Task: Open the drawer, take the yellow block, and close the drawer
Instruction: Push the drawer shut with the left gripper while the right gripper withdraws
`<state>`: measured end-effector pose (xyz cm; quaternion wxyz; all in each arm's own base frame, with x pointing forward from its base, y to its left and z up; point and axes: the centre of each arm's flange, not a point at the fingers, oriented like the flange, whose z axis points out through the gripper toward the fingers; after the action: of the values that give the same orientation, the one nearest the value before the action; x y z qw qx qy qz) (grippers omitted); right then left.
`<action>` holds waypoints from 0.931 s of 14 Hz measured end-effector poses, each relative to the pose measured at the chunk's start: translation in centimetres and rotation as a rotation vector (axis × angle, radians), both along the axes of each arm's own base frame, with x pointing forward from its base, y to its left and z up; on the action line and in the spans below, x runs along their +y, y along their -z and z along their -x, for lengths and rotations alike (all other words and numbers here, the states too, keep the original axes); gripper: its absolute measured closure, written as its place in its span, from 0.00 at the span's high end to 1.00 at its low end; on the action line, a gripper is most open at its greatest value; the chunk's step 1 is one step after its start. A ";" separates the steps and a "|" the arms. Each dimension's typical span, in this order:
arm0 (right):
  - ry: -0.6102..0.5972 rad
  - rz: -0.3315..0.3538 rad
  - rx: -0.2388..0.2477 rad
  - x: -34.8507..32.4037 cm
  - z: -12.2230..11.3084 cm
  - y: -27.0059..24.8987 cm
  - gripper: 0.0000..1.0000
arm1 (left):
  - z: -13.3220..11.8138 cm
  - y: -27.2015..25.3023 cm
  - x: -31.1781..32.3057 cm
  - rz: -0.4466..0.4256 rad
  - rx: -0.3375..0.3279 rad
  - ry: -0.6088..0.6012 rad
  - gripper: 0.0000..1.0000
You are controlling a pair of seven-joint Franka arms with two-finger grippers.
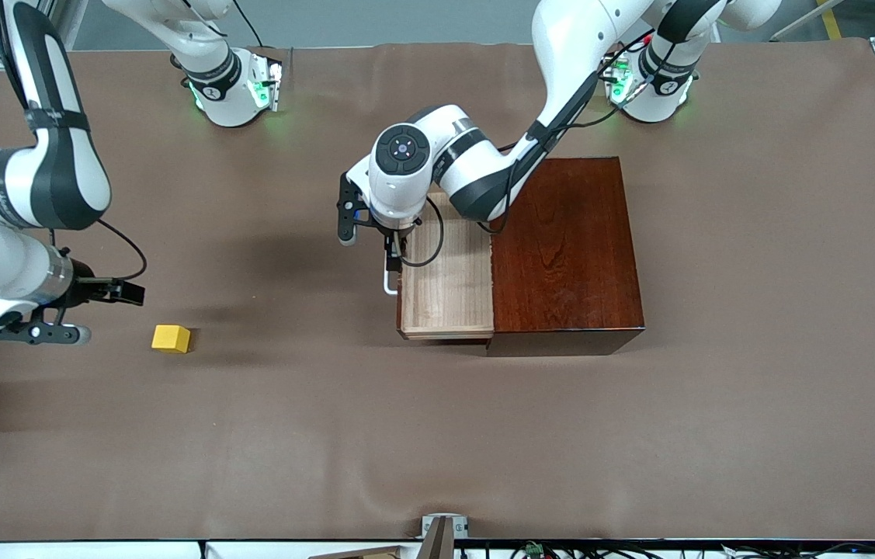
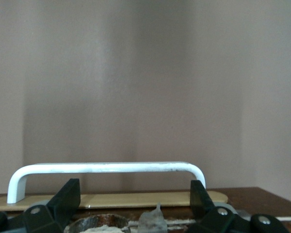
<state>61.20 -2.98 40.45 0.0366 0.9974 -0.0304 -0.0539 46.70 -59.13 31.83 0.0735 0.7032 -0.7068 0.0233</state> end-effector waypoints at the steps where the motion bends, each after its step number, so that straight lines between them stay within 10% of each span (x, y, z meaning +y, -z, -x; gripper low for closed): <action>1: 0.000 0.002 -0.008 0.0 0.2 -1.0 1.00 | 0.1 -0.1 0.0 -0.016 -0.004 0.010 1.00; 8: -0.007 0.011 -0.054 1.2 2.6 -8.1 1.00 | 0.4 -0.8 1.9 -0.214 -0.046 0.084 1.00; 13: 0.011 -0.087 -0.001 2.5 4.5 -13.2 1.00 | -1.9 -0.8 5.9 -0.344 -0.007 0.077 1.00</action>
<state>56.69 -0.44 53.68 -0.0073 0.9979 -0.0334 -0.0548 48.61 -53.22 32.68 -0.0497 0.6777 -0.7270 -0.0986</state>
